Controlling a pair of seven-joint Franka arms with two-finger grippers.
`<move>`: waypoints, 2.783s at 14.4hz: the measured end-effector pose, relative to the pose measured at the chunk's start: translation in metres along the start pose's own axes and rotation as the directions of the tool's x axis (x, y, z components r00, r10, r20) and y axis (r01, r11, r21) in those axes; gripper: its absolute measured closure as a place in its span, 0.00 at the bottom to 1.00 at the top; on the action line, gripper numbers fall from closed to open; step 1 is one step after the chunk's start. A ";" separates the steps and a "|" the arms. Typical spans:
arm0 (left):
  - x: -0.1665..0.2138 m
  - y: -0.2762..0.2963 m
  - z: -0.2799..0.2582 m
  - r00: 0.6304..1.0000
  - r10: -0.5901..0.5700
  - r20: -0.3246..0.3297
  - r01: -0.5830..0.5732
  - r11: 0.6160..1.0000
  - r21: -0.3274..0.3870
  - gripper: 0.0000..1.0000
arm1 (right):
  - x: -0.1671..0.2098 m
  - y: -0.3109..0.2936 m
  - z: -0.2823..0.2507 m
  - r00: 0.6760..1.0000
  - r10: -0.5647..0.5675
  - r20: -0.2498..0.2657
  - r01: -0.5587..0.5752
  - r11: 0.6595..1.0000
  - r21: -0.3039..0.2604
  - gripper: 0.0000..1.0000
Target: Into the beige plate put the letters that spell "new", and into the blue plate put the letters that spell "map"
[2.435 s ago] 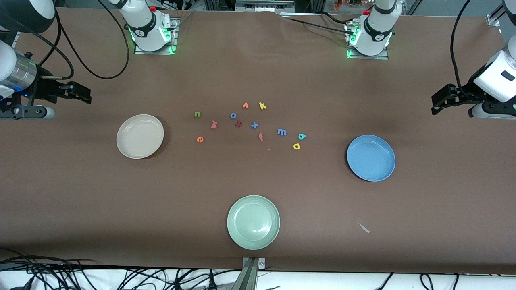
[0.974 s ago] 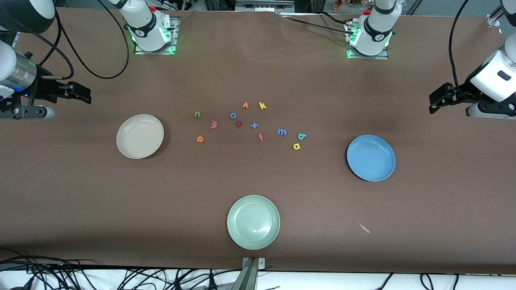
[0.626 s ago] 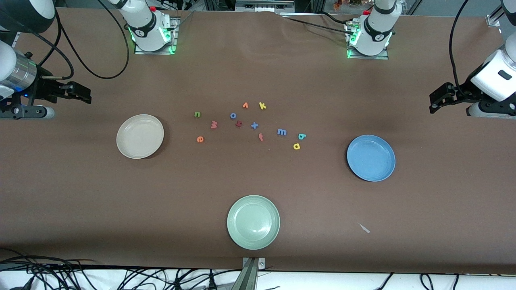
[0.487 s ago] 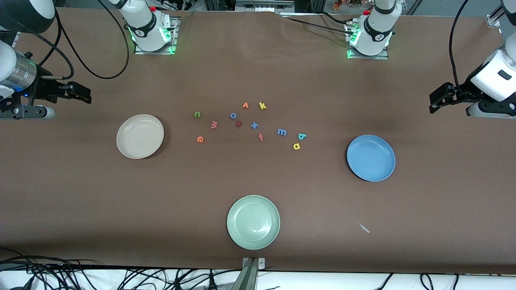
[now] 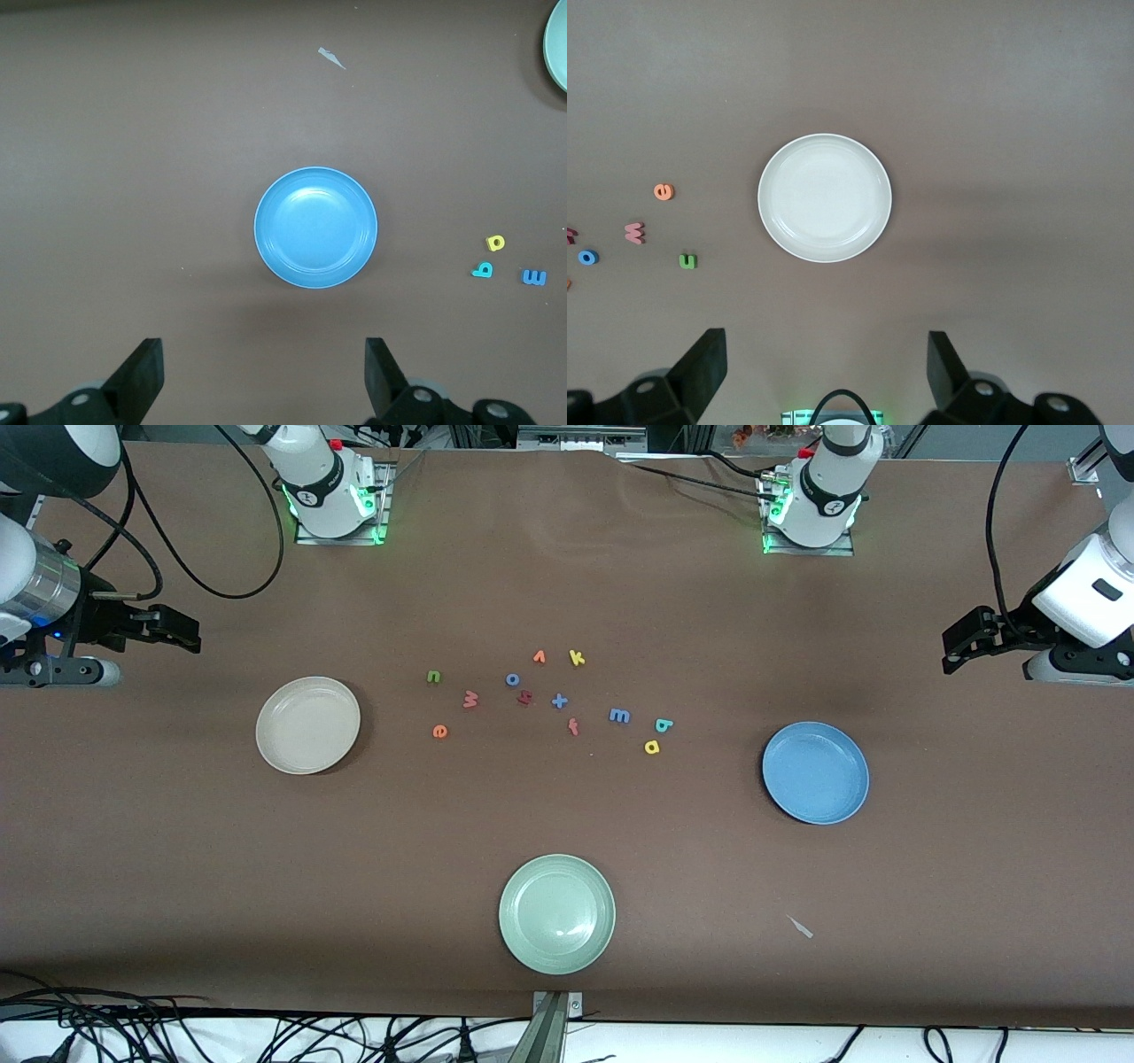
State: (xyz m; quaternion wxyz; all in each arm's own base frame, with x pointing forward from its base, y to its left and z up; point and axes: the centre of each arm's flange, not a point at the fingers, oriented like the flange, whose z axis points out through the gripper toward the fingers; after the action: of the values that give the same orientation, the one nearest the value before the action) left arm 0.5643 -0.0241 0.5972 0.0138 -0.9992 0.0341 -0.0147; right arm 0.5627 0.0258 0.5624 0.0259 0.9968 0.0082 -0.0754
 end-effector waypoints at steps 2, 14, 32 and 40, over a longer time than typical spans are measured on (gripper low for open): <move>0.000 0.000 0.000 1.000 0.000 0.001 0.000 1.000 0.000 0.00 | 0.000 0.000 0.000 1.000 0.000 0.000 0.000 1.000 0.000 0.00; 0.000 0.000 0.000 1.000 0.000 0.004 0.000 1.000 0.000 0.00 | 0.000 0.000 0.000 1.000 0.000 0.000 0.000 1.000 0.000 0.00; -0.004 0.047 0.001 0.996 0.083 0.028 -0.083 0.997 -0.003 0.00 | 0.010 -0.051 0.015 0.996 -0.088 0.009 0.088 0.996 0.011 0.00; 0.010 0.092 0.051 0.979 0.167 0.116 -0.165 0.986 -0.029 0.00 | 0.055 -0.180 0.131 0.973 -0.228 0.038 0.228 0.974 0.012 0.00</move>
State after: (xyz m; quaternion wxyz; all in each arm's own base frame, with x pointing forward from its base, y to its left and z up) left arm 0.5694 -0.1152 0.5438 0.0076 -0.9921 0.1168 0.0457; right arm 0.5936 0.1990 0.4158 0.0137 0.9877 0.1218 -0.0971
